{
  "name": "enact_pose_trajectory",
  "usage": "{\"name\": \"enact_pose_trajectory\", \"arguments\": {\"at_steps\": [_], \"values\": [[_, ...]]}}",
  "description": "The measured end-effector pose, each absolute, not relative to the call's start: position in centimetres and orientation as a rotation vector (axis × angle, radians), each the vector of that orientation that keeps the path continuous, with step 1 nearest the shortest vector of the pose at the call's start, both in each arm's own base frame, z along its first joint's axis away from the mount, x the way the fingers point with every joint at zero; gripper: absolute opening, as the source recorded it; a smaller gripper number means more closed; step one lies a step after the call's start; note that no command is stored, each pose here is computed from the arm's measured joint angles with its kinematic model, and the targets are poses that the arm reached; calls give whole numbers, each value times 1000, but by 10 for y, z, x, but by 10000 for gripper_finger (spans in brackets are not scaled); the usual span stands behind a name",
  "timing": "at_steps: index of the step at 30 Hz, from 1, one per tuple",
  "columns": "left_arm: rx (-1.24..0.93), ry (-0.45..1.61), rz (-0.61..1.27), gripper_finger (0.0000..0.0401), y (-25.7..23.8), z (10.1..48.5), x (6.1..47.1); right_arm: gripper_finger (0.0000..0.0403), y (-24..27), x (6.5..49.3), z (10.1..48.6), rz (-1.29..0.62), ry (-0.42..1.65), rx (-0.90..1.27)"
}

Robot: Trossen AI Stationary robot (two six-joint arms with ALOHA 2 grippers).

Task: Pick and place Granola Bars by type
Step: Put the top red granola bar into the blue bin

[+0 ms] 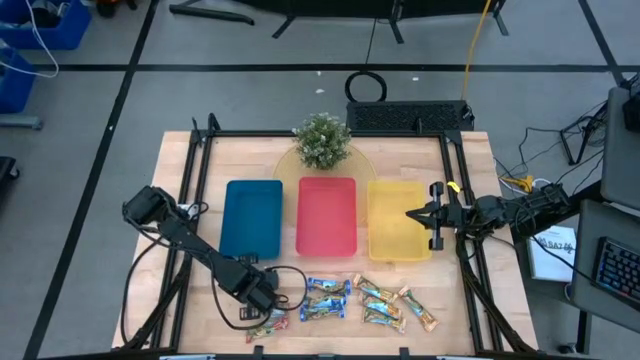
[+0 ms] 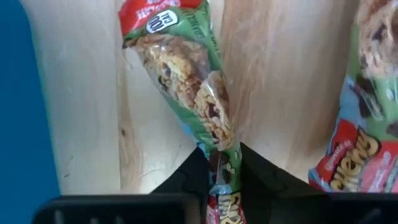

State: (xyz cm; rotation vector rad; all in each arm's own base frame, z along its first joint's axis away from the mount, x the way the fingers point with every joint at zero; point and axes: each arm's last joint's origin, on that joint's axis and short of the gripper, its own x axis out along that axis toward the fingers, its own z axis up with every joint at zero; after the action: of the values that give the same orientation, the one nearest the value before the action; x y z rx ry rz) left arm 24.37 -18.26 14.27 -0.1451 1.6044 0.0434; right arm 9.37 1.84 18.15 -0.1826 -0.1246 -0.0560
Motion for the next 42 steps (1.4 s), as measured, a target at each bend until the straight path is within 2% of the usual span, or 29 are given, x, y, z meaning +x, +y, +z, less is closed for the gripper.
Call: {"name": "enact_pose_trajectory", "arguments": {"at_steps": [8, 14, 18, 21, 26, 32, 36, 42], "values": [[-196, 1481, -29, 66, -173, 187, 237, 0, 18, 94, 181, -57, -124, -183], [-190, 1280, -103, 48, -151, 253, 228, 0, 18, 94, 182, -57, -125, -183], [-89, 1194, 50, 51, -115, 301, 219, 0, 18, 94, 182, -59, -130, -192], [-49, 1266, 141, 57, -84, 315, 216, 0, 18, 94, 182, -61, -131, -209], [28, 1409, 177, 49, -36, 304, 220, 0, 18, 94, 183, -63, -138, -225], [169, 1497, -16, 56, -1, 266, 231, 0, 18, 93, 184, -66, -143, -256], [161, 1547, -77, 72, 14, 239, 228, 0, 18, 93, 184, -66, -142, -259], [148, 1588, -86, 75, 31, 202, 222, 0, 18, 93, 184, -68, -142, -278]]}}
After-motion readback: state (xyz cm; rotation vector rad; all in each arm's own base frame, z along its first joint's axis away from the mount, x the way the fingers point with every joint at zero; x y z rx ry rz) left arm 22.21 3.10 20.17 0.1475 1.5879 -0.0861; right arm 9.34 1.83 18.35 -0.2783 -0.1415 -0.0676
